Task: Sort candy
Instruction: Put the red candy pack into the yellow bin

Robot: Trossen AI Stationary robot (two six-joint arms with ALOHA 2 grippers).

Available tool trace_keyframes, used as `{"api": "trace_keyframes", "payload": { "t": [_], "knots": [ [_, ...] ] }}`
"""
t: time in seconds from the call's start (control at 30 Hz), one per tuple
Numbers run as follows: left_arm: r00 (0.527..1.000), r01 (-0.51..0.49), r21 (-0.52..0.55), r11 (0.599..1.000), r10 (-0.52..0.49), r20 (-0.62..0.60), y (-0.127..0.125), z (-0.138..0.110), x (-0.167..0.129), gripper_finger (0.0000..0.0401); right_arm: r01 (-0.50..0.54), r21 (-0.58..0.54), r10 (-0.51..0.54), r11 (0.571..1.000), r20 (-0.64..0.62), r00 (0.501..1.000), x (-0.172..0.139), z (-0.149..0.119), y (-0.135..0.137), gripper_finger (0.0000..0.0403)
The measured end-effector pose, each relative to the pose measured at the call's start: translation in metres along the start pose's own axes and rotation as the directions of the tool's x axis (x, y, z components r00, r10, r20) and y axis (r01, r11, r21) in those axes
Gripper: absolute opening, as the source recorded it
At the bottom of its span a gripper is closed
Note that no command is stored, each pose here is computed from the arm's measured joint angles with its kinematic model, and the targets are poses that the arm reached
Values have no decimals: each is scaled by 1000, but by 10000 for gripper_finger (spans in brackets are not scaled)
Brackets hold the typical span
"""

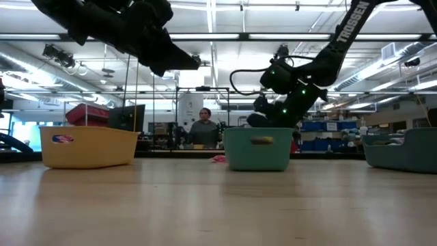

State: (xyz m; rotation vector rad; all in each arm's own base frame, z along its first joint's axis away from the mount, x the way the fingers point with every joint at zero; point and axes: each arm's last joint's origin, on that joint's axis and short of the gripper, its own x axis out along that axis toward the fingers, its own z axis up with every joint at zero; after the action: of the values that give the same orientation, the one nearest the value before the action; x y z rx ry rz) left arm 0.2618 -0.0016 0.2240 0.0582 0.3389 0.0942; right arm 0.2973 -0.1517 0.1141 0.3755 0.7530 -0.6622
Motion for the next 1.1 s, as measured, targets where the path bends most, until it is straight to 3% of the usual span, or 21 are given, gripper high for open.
{"api": "trace_keyframes", "payload": {
  "t": [0.1, 0.23, 0.37, 0.43, 0.57, 0.73, 1.1],
  "knots": [
    [1000, -2, -1, 1000, 2, 1, 0, 1, -2, 1, -9, -20, 9, 1000, 5, 1000, -7, 3, 1, 11],
    [999, -33, -10, 999, 33, 21, 2, 5, -5, 1, -41, -31, 42, 999, 38, 998, -24, 11, 7, 15],
    [995, -93, -151, 984, 98, 27, 7, 6, -6, 2, -100, -101, 112, 990, 127, 986, -49, 22, 27, 2],
    [995, -95, -173, 980, 100, 22, 7, 5, -5, 8, -143, -166, 171, 976, 168, 971, -63, 23, 44, 3],
    [997, -79, -33, 996, 79, 21, 3, 5, -5, 32, -233, -275, 300, 933, 234, 925, -92, 22, 79, 2],
    [991, -114, 118, 986, 105, 80, -2, 14, -6, 81, -247, -360, 356, 900, 278, 892, -118, 14, 113, 1],
    [990, -95, 134, 986, 79, 118, -7, 17, -3, 181, -259, -446, 421, 857, 316, 850, -140, 20, 143, 0]
  ]
}}
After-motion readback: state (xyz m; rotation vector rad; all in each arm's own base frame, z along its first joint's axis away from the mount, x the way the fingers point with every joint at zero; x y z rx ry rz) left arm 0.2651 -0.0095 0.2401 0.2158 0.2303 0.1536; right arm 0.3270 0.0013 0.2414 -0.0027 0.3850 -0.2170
